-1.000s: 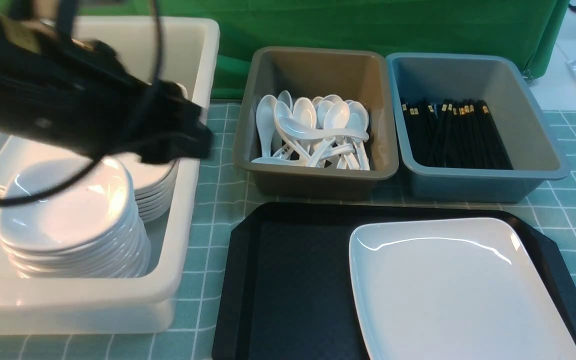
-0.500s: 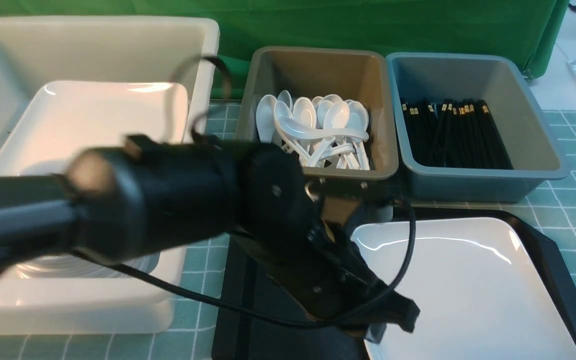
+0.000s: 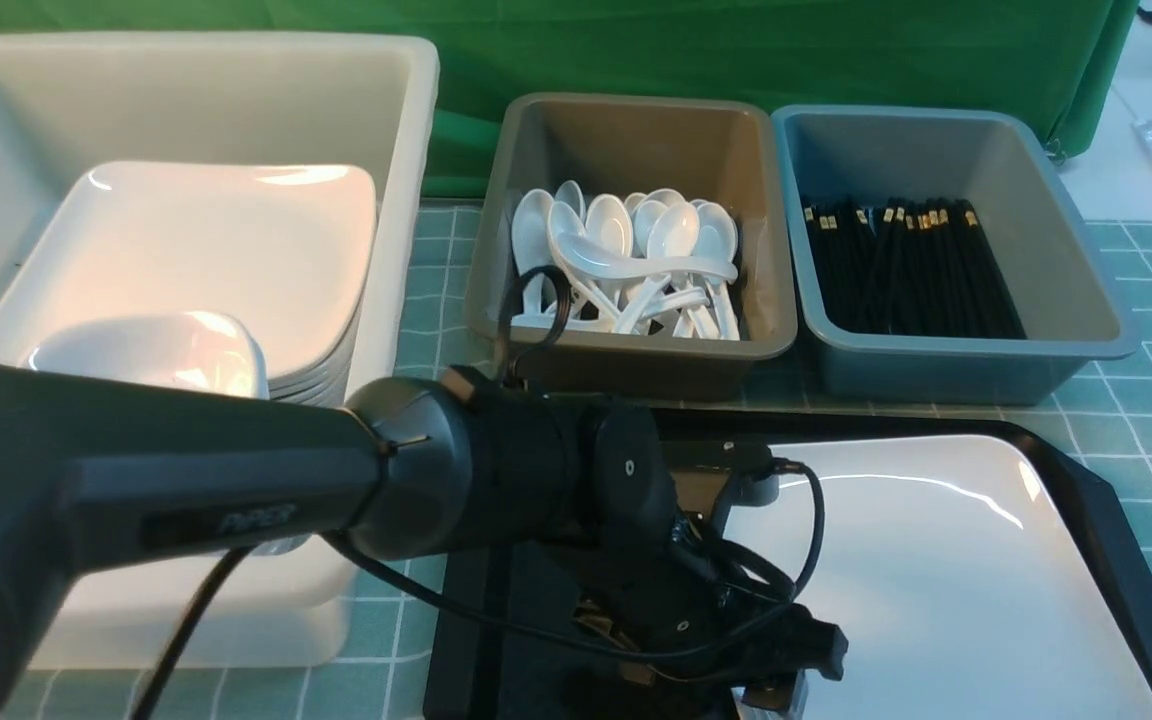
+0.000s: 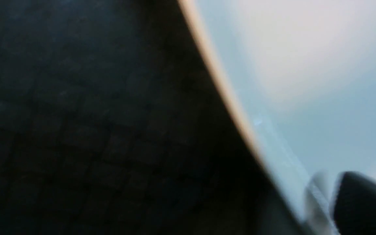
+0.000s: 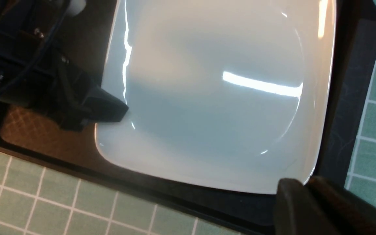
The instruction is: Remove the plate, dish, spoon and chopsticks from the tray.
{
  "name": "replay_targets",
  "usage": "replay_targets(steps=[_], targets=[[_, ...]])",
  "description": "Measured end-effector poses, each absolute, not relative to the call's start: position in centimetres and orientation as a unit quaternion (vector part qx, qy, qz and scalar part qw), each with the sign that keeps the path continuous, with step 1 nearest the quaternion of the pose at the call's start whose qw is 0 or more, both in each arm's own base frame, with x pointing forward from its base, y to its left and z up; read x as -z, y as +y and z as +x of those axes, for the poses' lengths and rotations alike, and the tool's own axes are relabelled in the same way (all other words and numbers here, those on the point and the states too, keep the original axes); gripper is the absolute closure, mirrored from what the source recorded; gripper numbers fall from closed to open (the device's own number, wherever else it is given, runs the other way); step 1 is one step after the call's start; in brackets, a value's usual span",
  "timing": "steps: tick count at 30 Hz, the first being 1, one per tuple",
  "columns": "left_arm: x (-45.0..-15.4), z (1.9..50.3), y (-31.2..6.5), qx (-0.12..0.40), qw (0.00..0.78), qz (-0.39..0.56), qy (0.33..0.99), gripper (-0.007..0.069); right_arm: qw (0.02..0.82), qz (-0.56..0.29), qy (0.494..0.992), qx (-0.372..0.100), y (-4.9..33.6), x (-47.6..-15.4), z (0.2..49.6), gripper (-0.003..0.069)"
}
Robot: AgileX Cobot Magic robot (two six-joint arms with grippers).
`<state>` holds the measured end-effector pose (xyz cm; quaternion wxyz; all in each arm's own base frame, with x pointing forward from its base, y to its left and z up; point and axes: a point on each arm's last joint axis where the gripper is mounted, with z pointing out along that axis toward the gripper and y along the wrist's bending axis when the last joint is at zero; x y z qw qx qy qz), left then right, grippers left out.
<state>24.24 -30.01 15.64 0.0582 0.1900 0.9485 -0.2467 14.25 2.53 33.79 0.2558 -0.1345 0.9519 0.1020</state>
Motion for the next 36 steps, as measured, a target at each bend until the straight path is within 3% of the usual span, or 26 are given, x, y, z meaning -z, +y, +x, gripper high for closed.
replay_targets(steps=[3,5,22,30,36], targets=[[-15.7,24.6,-29.8,0.255,0.056,0.165,0.951,0.0543,0.264,-0.134,0.950,-0.100,2.5,-33.9,14.4,0.0569],[-15.8,24.6,-29.6,0.256,0.047,0.158,0.953,0.0576,0.272,-0.132,0.948,-0.099,2.5,-33.9,14.5,0.0569],[-16.0,25.7,-27.2,0.245,-0.013,0.119,0.962,0.0578,0.282,-0.136,0.945,-0.096,2.5,-34.0,14.7,0.0569],[-19.5,26.3,-25.2,0.246,0.025,0.133,0.960,0.0595,0.283,-0.142,0.944,-0.094,2.5,-34.0,14.7,0.0569],[-19.4,26.1,-23.6,0.196,0.007,0.139,0.971,0.0595,0.278,-0.137,0.946,-0.094,2.5,-33.9,14.9,0.0569]])
